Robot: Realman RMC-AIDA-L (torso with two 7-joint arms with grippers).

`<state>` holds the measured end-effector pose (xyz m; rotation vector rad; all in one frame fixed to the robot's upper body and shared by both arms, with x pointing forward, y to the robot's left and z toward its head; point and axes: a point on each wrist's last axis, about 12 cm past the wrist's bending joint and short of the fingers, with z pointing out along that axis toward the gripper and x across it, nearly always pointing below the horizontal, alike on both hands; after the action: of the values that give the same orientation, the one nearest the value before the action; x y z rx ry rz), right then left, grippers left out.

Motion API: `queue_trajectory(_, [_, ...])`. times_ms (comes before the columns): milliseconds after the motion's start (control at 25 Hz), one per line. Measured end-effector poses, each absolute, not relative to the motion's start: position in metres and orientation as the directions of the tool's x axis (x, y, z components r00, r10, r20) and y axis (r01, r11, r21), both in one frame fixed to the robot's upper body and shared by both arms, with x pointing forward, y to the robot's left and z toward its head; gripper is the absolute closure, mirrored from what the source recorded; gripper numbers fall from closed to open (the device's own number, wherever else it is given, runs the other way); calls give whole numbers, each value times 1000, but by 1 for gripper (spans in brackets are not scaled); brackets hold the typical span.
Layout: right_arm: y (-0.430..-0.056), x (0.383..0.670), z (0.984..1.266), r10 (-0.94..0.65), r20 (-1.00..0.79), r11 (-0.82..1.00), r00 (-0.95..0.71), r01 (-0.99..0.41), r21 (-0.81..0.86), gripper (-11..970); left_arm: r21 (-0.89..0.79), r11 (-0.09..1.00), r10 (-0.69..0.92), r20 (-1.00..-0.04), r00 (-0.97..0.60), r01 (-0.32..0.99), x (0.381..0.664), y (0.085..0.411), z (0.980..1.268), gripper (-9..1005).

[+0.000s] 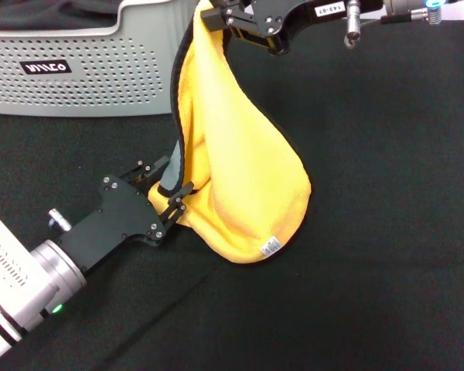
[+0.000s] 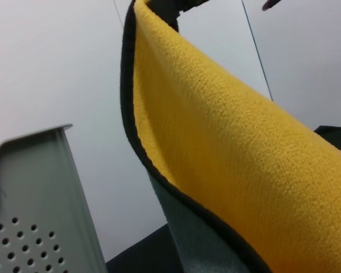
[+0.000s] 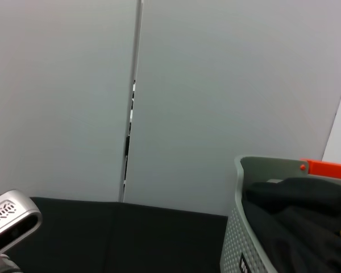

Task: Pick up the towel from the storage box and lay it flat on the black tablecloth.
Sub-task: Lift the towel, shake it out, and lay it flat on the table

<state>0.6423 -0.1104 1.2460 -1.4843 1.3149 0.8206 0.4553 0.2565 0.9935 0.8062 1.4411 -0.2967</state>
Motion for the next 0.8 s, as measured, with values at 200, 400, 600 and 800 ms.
queue_trajectory(200, [-111, 642, 1246, -324, -927, 38, 190, -976, -213, 950, 307, 713, 278, -949, 147, 630, 455, 257, 994, 537])
queue_trajectory(400, [-112, 641, 1245, -324, -927, 38, 188, -977, -212, 950, 304, 712, 279, -950, 143, 633, 455, 258, 993, 552])
queue_trajectory(600, [-113, 642, 1245, -325, -927, 42, 186, -977, -211, 950, 302, 711, 280, -950, 138, 635, 452, 259, 992, 690])
queue_trajectory(800, [-113, 642, 1245, -325, -927, 42, 186, -977, -211, 950, 301, 710, 271, -951, 147, 637, 450, 258, 993, 764])
